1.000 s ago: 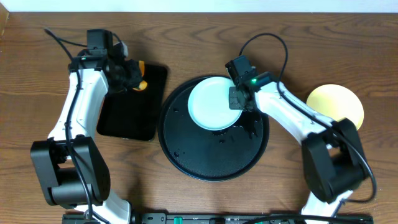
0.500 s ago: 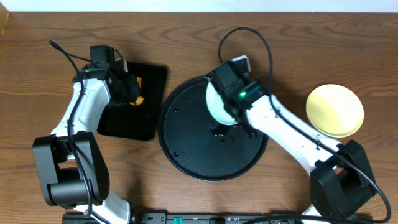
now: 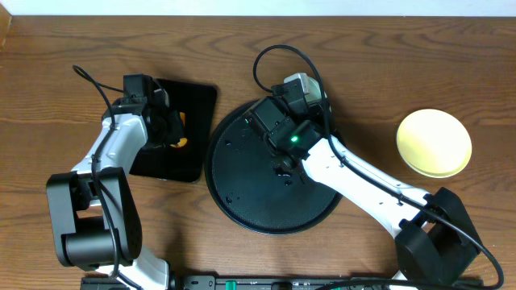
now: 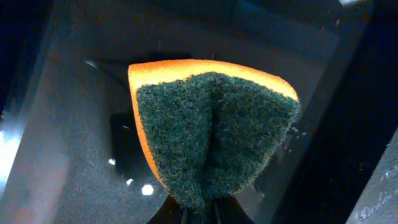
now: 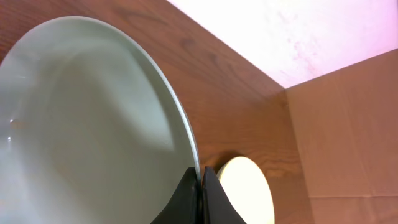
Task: Clean dirty plates on tray and stack at the side
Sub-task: 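Lift the cleaned blue plate with the right gripper and carry it right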
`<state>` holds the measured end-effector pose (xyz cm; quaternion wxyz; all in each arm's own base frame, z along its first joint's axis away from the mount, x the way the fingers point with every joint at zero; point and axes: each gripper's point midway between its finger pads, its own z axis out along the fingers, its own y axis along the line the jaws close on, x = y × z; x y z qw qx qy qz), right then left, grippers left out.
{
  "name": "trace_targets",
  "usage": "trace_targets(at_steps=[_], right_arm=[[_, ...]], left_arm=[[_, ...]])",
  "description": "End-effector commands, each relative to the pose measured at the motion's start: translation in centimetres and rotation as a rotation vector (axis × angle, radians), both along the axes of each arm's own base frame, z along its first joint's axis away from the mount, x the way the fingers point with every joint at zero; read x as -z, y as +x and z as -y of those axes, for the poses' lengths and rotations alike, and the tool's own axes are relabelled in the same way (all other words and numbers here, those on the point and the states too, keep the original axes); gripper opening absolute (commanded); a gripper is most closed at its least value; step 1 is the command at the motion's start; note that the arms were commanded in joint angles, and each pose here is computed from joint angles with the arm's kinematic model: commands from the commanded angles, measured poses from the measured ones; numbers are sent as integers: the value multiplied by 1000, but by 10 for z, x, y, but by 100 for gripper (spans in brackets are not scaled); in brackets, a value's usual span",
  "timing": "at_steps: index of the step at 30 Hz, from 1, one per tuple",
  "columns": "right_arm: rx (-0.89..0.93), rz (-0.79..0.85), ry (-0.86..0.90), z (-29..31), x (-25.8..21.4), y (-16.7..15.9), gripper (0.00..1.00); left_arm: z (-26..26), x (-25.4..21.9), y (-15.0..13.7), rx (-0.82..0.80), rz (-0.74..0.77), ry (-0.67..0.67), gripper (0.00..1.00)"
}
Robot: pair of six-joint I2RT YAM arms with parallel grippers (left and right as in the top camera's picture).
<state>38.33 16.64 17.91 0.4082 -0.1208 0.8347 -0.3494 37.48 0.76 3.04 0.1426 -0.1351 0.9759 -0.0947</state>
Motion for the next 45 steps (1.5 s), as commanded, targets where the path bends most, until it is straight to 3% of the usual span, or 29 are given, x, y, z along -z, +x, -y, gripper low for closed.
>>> trace_targets(at_steps=[1,15,27,37,42,45], right_arm=[[18,59,-29,5,-18,-3,1],[33,101,-23,9,-32,-4,1],[60,159,159,22,-56,0,1],[228,179,298,88,-64,8,1],[374,98,400,136,-41,3,1],[465,63,440,165,-30,-2,1]], left_arm=[[-4,6,-2,-1,-12,14,8],[-4,6,-1,0,-7,15,8],[-2,19,-7,3,-4,7,8],[-3,32,-6,172,70,77,8],[-25,36,-8,97,48,189,8],[7,32,-7,251,95,46,7]])
